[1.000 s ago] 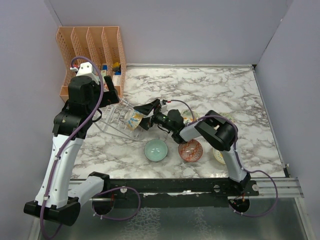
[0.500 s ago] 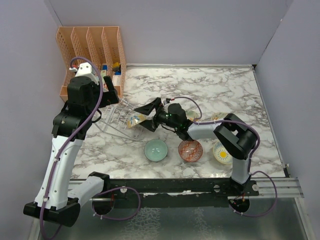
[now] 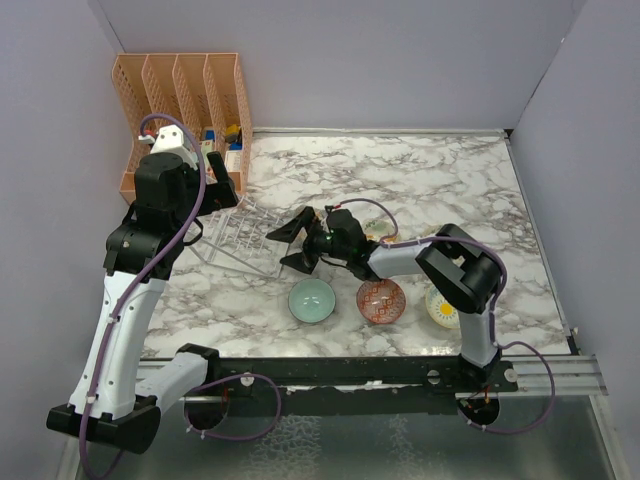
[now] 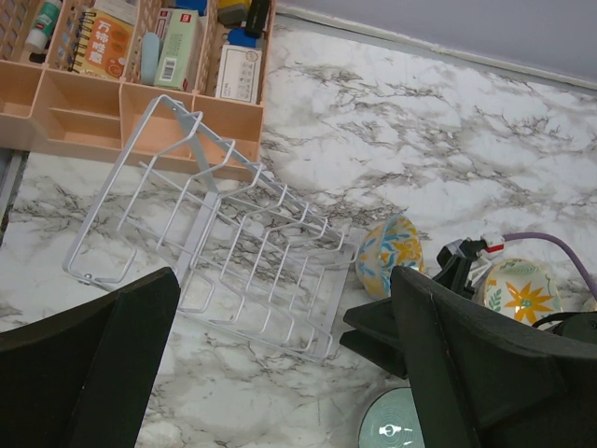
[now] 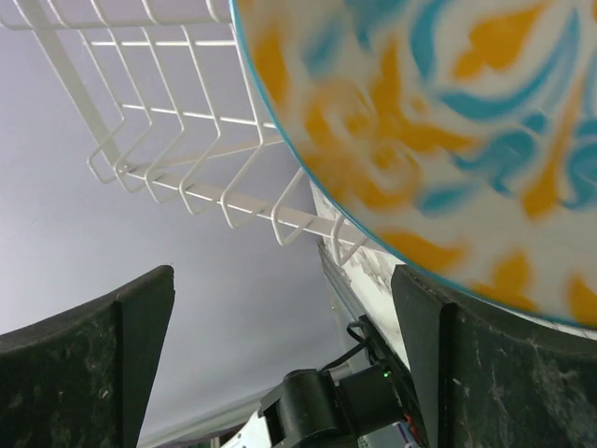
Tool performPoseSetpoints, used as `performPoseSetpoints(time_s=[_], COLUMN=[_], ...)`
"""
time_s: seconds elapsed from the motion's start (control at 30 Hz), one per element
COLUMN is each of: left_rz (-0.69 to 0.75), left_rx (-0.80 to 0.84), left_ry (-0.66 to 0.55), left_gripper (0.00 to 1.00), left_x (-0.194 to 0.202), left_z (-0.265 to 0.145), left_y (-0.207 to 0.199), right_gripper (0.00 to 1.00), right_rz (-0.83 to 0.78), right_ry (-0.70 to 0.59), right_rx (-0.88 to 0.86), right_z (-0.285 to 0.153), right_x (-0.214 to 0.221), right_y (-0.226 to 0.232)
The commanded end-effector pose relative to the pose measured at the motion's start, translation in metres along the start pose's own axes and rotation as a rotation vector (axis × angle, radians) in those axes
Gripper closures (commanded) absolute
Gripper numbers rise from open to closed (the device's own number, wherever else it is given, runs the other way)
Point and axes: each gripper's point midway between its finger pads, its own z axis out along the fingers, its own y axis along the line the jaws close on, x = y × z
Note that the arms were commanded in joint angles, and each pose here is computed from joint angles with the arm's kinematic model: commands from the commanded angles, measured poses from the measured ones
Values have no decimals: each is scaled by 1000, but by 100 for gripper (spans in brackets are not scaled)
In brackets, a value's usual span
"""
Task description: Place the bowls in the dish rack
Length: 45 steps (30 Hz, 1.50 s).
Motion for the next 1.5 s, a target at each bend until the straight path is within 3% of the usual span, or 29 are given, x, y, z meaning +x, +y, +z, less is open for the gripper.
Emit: performPoseSetpoints(time_s=[0.0, 0.27, 0.43, 0.6, 0.7, 0.87, 1.03, 1.2, 1.47], left_rz=[12, 19, 18, 20, 26, 29, 31, 39, 49], left_rx=[-19, -29, -19, -16, -18, -12, -13, -20, -38], left_ry=[-38, -32, -38, -42, -46, -43, -33, -30, -33], left_gripper=[1, 1, 1, 1, 1, 1, 1, 1, 1], left_x=[-8, -5, -7, -9, -10, -9, -6, -4, -5], left_z=[-7, -4, -5, -6, -7, -9, -7, -7, -8], left_y=[4, 6, 5, 4, 5, 4, 4, 6, 10], right_gripper=[0, 0, 1, 1, 1, 1, 1, 1, 15], right_rz=[-62, -225, -406, -710, -966, -1375, -1611, -1656, -1540], right_ry=[-9, -24, -46, -57, -61, 39, 163, 192, 270], right_rx=[-1, 129, 284, 501, 526, 448, 371, 330, 304], right_z=[-7, -30, -49, -54, -51, -36, -17, -6, 5], right_x=[-2, -3, -14, -47, -68, -81, -83, -91, -86], right_y=[23, 39, 42, 43, 56, 72, 62, 53, 21])
